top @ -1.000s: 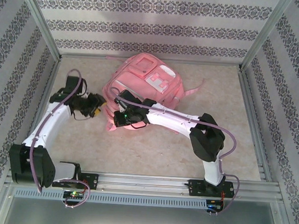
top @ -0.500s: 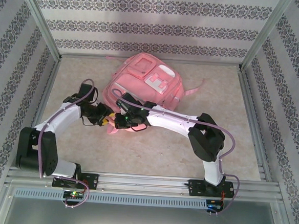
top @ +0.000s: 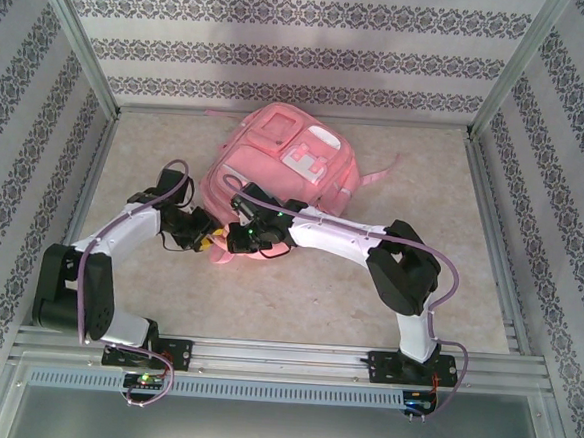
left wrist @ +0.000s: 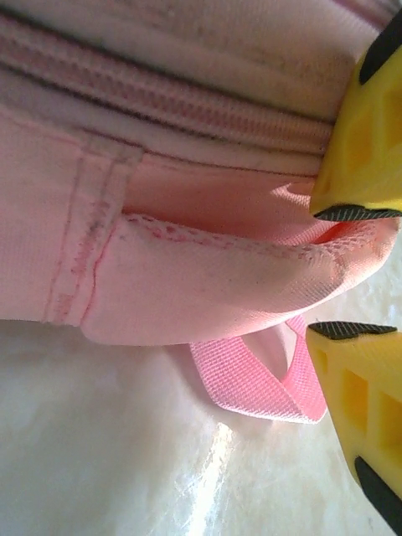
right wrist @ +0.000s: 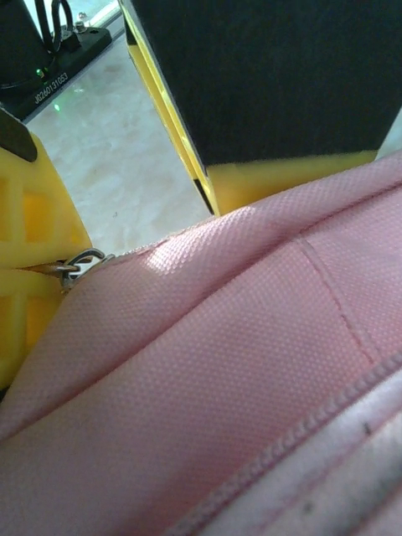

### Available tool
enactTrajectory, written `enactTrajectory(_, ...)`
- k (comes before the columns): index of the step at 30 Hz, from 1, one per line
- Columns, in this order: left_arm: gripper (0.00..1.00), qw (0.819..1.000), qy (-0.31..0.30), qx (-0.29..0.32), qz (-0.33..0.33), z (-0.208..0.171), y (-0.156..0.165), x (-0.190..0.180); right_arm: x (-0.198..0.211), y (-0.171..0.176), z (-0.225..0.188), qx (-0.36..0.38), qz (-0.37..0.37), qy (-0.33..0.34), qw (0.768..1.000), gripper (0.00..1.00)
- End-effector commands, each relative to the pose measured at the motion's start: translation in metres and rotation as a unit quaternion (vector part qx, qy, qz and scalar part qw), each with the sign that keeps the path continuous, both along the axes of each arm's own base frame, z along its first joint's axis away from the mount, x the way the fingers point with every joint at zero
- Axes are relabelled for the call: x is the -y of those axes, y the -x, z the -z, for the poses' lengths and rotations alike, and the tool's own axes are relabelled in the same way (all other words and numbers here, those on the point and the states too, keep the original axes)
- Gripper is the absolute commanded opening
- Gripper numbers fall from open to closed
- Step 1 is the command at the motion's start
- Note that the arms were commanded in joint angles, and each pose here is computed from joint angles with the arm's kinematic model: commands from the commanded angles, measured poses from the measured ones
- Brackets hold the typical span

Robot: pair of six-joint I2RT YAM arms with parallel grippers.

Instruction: Pack the student bag

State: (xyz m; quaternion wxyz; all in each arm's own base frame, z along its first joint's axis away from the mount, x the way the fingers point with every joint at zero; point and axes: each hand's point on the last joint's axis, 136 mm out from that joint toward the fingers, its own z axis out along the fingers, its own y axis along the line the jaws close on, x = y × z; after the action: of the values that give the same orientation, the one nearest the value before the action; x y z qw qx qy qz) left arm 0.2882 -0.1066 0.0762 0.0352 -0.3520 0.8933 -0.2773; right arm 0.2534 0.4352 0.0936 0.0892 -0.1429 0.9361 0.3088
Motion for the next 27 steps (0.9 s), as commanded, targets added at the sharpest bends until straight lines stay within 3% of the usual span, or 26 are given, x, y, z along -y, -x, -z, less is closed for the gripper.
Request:
enactTrajectory(1,0.36,1.000,-0.020,0.002,0.019,0.012,-0.002,-0.001,0.000,0.000,-0.015,0.002,0.000,-0.023,1.000,0.00)
enactTrajectory(10,0.00,0.999,-0.047,-0.010,0.025,0.028,-0.003,-0.009,0.025,0.008,0.004,0.009,-0.006,0.032,0.999,0.00)
enactTrajectory(20,0.00,0.998,-0.060,-0.002,0.014,0.017,-0.012,-0.015,0.083,0.022,0.022,0.040,-0.004,0.113,0.993,0.00)
enactTrajectory(27,0.00,0.998,-0.064,-0.005,0.017,0.011,-0.011,-0.020,0.119,0.006,0.029,0.053,0.025,0.142,0.988,0.00)
